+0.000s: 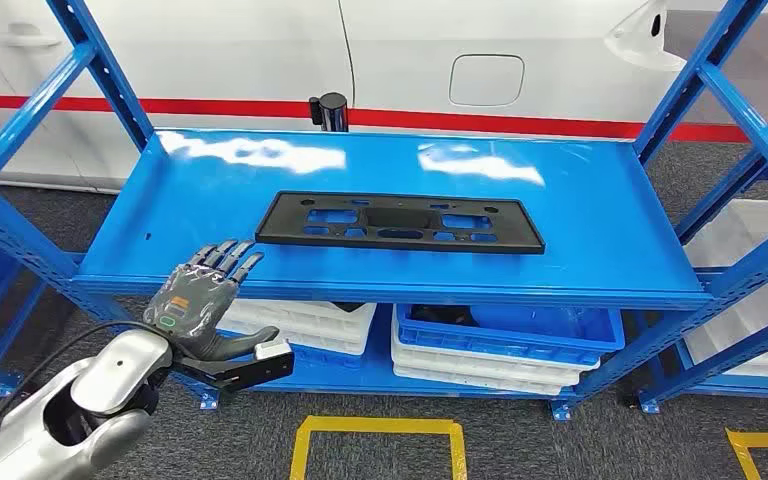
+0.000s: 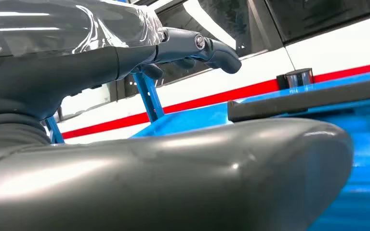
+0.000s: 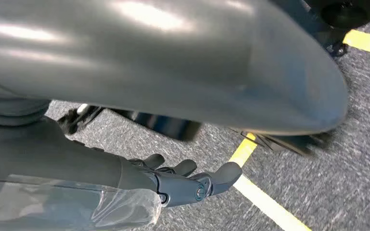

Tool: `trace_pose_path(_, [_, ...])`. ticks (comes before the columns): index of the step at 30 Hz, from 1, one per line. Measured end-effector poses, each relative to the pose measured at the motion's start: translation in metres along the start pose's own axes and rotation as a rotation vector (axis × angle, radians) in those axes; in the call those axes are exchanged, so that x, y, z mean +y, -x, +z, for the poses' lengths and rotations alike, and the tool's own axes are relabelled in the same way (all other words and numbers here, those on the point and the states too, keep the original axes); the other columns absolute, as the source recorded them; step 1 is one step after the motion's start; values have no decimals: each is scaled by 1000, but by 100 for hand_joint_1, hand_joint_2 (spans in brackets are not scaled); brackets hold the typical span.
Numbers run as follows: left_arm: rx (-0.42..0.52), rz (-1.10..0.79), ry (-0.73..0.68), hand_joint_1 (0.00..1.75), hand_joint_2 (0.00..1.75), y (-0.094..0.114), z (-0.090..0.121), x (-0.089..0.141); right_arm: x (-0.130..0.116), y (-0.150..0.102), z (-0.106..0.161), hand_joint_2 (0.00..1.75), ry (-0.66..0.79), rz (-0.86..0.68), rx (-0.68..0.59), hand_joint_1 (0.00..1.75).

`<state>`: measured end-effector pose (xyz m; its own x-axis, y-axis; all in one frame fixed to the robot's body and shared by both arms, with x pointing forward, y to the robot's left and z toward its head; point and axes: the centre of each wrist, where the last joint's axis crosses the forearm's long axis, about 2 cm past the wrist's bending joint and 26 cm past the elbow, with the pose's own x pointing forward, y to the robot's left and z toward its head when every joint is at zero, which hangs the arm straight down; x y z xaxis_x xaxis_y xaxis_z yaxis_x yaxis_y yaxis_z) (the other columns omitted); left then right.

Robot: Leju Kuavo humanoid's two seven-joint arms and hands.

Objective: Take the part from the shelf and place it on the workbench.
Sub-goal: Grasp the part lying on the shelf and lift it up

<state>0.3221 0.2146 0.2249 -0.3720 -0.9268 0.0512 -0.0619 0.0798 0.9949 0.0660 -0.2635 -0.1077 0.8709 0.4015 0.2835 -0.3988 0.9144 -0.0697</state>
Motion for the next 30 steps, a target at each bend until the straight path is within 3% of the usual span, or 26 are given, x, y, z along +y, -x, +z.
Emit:
trace_pose_path(16, [101,30,-35,0,0,20,-7,0,2,-2,0,0,-3,-2,-3,0])
trace_pose_path(30, [129,-9,-35,0,0,27,-12,0,3,-3,0,0,-6,-2,-4,0])
